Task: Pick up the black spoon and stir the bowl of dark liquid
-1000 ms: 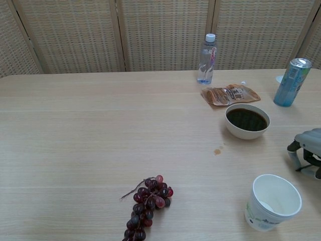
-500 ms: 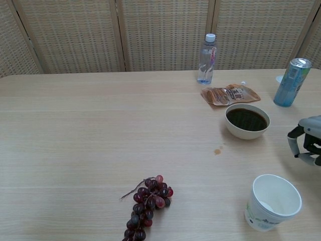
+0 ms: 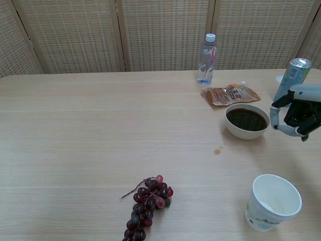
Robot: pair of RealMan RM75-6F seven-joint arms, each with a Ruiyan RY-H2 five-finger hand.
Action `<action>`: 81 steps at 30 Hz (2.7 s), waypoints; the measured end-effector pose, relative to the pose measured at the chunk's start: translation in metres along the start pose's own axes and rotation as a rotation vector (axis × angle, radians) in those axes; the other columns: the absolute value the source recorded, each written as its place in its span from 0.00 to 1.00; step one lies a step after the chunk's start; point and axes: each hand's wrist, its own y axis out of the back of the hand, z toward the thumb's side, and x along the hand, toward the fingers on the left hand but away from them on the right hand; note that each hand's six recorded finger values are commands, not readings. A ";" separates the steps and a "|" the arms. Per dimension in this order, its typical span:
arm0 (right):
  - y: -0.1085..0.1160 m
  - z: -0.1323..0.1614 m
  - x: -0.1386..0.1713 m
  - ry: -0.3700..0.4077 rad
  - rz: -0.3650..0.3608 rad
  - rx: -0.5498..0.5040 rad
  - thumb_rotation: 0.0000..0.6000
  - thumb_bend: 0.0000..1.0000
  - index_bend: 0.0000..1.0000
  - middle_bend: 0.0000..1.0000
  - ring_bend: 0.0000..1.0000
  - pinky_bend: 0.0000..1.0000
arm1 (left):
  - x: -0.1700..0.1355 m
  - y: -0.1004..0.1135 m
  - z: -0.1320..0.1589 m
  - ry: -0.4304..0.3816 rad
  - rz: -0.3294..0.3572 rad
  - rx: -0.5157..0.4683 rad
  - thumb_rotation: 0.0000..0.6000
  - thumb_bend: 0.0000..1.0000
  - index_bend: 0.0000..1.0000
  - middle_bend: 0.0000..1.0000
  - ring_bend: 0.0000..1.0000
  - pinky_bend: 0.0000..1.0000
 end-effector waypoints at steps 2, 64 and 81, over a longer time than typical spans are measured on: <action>0.005 0.008 -0.003 0.018 0.007 -0.050 1.00 0.91 0.81 0.99 1.00 1.00 | 0.000 0.000 0.000 0.001 0.001 -0.001 1.00 0.44 0.00 0.00 0.00 0.00; -0.004 0.040 -0.136 -0.033 0.022 -0.259 1.00 0.97 0.84 0.99 1.00 1.00 | -0.007 -0.003 -0.012 0.059 -0.019 0.007 1.00 0.44 0.00 0.00 0.00 0.00; -0.004 0.024 -0.113 -0.044 0.056 -0.251 1.00 0.98 0.84 0.99 1.00 1.00 | -0.004 -0.002 -0.009 0.043 -0.015 0.007 1.00 0.44 0.00 0.00 0.00 0.00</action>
